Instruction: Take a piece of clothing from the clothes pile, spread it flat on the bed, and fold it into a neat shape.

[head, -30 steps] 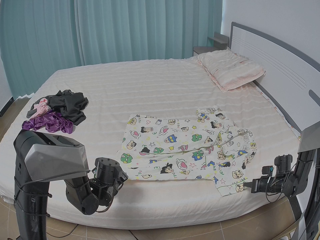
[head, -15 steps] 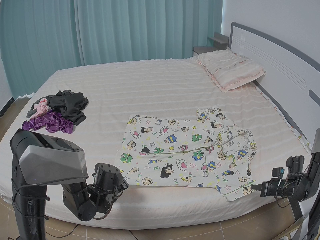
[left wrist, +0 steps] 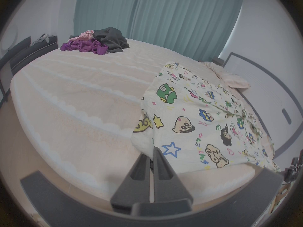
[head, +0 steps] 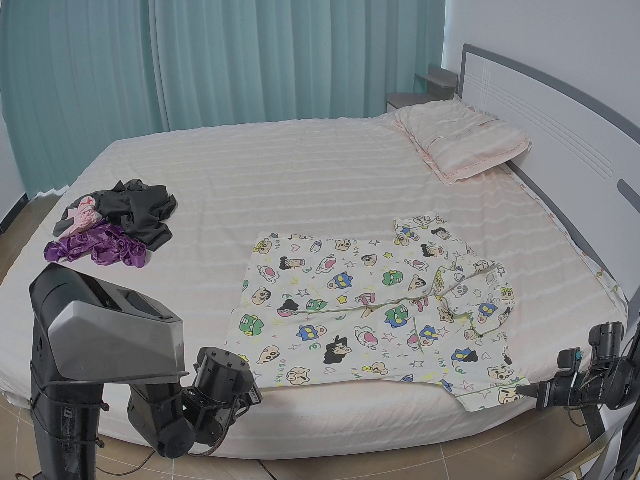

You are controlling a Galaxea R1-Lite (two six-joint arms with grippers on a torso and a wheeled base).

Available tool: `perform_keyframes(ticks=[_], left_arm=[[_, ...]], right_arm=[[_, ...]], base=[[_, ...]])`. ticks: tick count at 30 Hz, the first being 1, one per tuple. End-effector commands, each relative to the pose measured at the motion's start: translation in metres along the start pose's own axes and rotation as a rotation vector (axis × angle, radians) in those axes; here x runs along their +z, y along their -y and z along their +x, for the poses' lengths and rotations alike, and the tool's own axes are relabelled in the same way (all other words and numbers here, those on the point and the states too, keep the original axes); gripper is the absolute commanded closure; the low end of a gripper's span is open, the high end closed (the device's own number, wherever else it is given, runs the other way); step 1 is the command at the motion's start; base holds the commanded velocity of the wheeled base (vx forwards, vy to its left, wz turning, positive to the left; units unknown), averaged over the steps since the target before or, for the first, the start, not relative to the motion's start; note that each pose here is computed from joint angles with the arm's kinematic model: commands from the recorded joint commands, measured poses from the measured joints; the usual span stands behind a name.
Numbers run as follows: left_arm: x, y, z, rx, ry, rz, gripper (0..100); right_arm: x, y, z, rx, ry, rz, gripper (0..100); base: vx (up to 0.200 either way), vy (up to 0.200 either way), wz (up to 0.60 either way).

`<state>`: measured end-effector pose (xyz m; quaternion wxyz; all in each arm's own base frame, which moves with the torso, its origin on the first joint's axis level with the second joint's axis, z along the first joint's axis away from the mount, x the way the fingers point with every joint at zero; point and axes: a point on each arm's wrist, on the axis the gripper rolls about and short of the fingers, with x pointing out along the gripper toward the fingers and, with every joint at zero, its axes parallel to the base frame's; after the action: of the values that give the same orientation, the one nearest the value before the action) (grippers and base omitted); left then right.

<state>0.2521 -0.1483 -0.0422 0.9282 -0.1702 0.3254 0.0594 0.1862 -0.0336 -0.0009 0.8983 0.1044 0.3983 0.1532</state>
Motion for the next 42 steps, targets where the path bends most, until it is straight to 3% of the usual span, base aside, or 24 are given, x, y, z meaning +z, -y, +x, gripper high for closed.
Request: perform_keyframes(ticks=[1, 18, 22, 32, 42], left_arm=[[-0.012, -0.001, -0.003, 0.005, -0.035, 0.065, 100], [-0.037, 0.002, -0.019, -0.025, -0.099, 0.208, 100], [-0.042, -0.005, -0.026, -0.010, -0.128, 0.248, 100], [-0.032, -0.012, -0.047, -0.035, -0.130, 0.239, 100], [-0.016, 0.004, -0.042, -0.086, -0.058, 0.175, 100]], right_arm=[[-0.006, -0.004, -0.012, 0.018, -0.026, 0.000, 100], [-0.032, -0.006, -0.027, 0.053, -0.224, -0.080, 100], [-0.034, -0.005, -0.032, 0.049, -0.231, -0.096, 100], [-0.038, -0.008, -0.039, 0.064, -0.259, -0.133, 100], [-0.027, -0.013, -0.048, 0.052, -0.178, -0.199, 100]], base=[[0.000, 0.000, 0.00], [0.000, 0.000, 0.00], [0.000, 0.000, 0.00], [0.000, 0.000, 0.00], [0.000, 0.000, 0.00]])
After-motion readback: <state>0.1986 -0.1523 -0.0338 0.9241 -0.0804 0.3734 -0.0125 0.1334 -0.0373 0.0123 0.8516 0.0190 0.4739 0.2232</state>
